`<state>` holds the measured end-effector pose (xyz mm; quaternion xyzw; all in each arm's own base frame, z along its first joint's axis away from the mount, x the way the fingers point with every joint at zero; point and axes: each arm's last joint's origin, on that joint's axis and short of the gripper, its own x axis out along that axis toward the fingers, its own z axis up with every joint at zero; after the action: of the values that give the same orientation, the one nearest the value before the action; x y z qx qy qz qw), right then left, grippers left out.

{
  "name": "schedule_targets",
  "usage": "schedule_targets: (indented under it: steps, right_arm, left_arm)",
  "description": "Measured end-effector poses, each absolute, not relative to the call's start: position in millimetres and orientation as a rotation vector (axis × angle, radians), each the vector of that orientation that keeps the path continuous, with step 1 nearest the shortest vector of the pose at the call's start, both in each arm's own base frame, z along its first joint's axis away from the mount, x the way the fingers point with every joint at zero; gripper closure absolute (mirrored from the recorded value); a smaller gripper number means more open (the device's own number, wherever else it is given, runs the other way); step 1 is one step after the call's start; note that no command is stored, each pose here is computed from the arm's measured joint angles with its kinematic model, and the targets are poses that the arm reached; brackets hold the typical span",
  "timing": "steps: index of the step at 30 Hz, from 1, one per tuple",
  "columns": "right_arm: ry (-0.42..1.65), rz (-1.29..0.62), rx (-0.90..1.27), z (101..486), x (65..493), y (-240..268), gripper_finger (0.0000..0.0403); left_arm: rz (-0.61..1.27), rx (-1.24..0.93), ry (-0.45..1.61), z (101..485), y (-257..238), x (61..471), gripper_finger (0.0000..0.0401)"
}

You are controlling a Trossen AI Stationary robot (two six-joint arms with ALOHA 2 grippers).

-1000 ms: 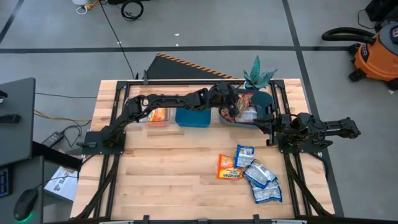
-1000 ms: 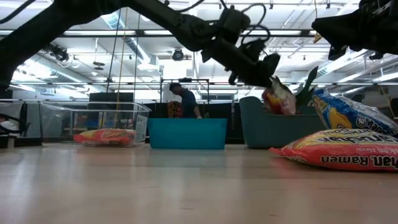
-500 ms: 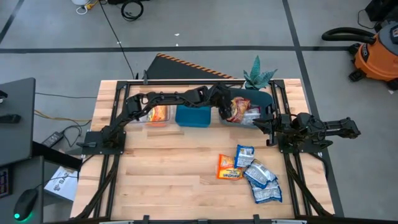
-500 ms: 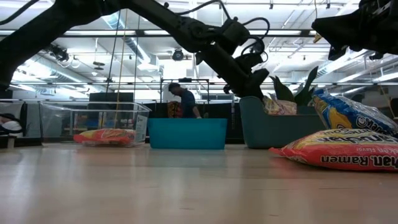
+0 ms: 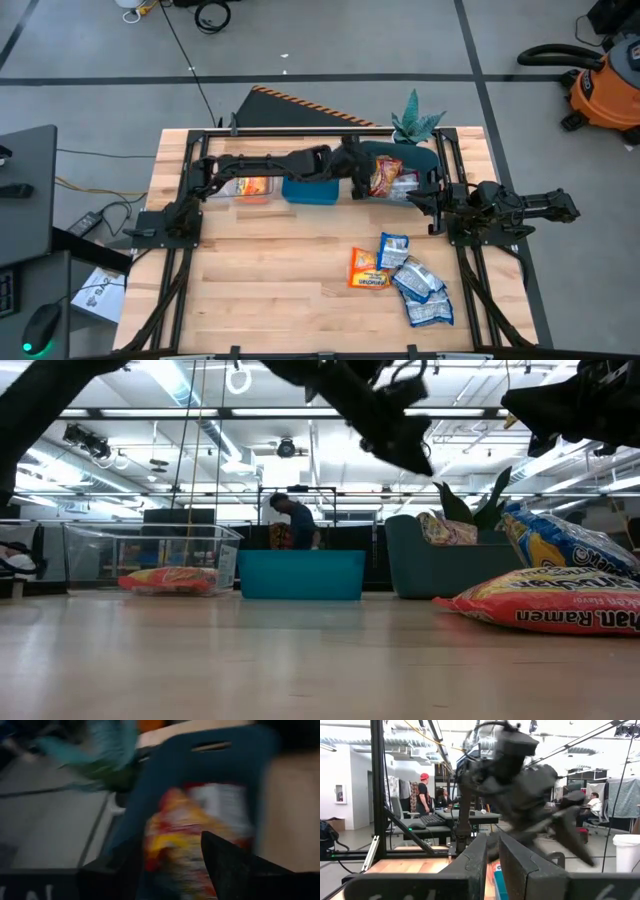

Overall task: Sort Maruchan noodles
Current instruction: Put the blue noodle pack into the blue bin

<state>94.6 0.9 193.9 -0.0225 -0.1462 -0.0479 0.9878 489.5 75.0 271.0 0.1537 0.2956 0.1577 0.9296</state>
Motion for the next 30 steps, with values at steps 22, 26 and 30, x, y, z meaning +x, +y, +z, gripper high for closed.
schedule_targets:
  steps: [22, 26, 30]
  right_arm:
    - [-0.296, -0.096, -0.045, 194.1, 94.5, 0.9, 0.0348]
    - [-0.293, -0.096, -0.045, 193.9, 94.7, 0.9, 0.0348]
    - [-0.291, -0.096, -0.045, 193.7, 94.8, 0.9, 0.0348]
  left_arm:
    - [0.078, 0.039, 0.603, 218.4, -49.3, 512.4, 0.022]
    - [0.118, 0.042, 0.581, 207.3, -50.2, 518.3, 0.022]
    - [0.12, -0.007, 0.548, 196.9, -52.8, 524.3, 0.0216]
